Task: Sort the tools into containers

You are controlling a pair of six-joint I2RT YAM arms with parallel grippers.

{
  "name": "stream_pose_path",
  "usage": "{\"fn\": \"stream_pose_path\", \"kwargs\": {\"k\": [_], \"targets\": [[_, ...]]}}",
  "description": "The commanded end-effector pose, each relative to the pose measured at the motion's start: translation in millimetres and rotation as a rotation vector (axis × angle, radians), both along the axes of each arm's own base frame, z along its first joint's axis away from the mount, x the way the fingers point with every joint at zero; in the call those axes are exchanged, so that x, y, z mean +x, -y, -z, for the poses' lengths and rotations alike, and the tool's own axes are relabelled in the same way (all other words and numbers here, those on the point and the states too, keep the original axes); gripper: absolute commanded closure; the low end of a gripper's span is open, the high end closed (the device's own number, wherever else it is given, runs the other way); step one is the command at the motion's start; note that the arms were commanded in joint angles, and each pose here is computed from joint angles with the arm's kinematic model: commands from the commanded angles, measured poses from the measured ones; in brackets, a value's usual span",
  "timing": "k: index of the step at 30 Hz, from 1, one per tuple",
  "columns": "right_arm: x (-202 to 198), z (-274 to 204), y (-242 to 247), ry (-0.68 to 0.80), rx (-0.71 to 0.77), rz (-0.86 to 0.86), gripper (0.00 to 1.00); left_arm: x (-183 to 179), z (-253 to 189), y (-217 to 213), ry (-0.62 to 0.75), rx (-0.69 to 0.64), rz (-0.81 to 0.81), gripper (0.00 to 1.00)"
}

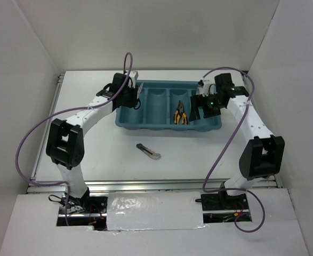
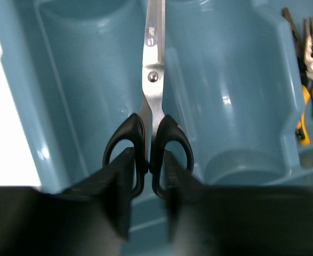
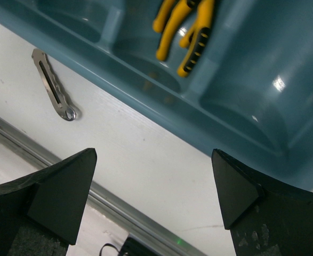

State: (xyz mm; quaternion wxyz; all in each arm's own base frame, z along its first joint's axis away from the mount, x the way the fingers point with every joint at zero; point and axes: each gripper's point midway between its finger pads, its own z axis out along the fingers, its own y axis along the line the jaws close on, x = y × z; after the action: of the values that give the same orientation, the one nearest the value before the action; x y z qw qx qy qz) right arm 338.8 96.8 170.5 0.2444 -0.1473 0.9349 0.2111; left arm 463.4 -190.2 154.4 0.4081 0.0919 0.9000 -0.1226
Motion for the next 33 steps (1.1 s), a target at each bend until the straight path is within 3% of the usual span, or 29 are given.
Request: {"fn": "stream_pose_path", "kwargs": {"k": [1,5,10,13,18,25,33], "targets": [[3,-5,-22,0.003,-0.052,-0.084,0.02,12,1,-5,-0.025,-0.023,-0.074,0.54],[8,-12,-49,0.029,-0.079,-0.155,0.04,13,-4,-12,-0.034,-0.089,-0.073,0.28],[-5,1,-94,0.034,-0.128,-0.274,0.11,5,-60,-8,0.085,-0.236,0.001,0.24],[-22,11,-125,0.039,-0.167,-0.357,0.16,-10,-147,-27,0.268,-0.328,0.006,0.24],[-60,48,-165,0.020,-0.260,-0.481,0.17,-36,-215,-91,0.446,-0.287,-0.105,0.19],[-85,92,-205,0.003,-0.385,-0.567,0.12,-78,-206,-147,0.428,-0.256,-0.203,0.15],[-96,129,-218,-0.047,-0.489,-0.627,0.13,-106,-218,-159,0.462,-0.277,-0.224,0.10]]}}
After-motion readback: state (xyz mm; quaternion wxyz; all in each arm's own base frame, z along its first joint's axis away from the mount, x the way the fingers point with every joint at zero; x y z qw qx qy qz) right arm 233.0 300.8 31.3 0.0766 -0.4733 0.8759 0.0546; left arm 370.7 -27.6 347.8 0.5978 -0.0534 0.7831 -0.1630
